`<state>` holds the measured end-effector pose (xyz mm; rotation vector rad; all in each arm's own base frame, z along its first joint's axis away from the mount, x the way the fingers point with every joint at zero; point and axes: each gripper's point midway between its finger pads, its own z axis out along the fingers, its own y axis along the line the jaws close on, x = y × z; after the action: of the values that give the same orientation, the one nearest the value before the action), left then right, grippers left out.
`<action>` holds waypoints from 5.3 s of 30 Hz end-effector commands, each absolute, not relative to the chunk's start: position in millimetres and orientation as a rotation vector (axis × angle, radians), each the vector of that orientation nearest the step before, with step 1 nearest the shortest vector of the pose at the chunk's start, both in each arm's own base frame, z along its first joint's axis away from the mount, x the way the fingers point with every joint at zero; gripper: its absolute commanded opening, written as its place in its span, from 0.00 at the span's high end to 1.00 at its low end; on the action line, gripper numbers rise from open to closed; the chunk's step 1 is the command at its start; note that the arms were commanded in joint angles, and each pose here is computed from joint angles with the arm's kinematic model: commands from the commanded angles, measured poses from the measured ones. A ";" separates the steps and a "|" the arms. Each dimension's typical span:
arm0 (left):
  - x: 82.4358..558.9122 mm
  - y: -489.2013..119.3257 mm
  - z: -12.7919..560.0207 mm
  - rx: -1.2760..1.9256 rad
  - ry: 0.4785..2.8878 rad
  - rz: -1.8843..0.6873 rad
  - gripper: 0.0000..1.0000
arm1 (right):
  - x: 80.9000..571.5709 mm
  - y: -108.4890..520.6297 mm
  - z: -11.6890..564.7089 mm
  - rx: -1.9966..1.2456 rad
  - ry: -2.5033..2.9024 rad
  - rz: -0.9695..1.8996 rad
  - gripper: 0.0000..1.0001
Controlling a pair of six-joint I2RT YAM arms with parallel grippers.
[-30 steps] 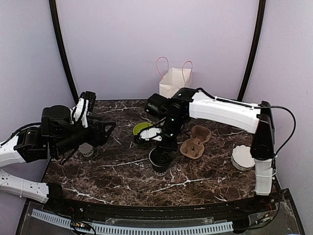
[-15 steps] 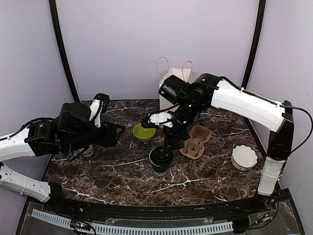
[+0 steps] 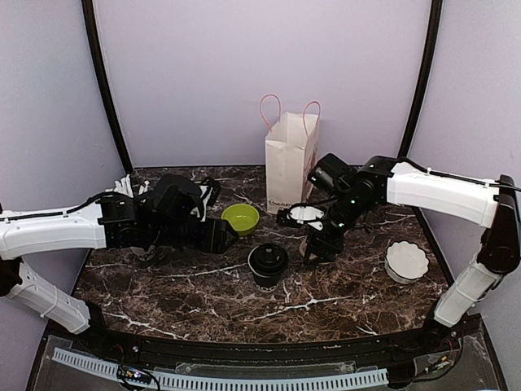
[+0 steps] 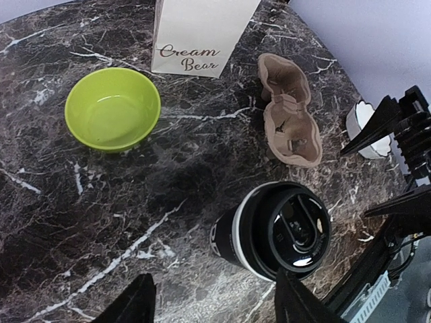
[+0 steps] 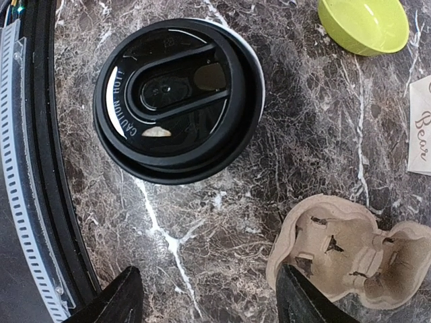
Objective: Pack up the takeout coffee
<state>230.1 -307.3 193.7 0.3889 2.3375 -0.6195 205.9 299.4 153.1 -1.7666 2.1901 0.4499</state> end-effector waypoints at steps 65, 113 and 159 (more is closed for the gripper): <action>236.7 -343.6 147.8 0.244 2.449 -0.971 0.70 | 226.0 325.5 141.7 -1.431 2.362 1.106 0.66; 231.5 -306.9 62.3 0.164 2.747 -0.780 0.77 | 256.6 328.9 43.3 -1.215 2.776 0.990 0.78; 230.9 -355.6 149.4 0.555 2.416 -0.981 0.35 | 256.6 350.5 115.2 -1.398 2.470 1.025 0.66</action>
<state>242.9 -350.8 131.4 0.5453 2.4622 -0.8614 231.3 350.2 112.5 -1.4646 2.4512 1.0731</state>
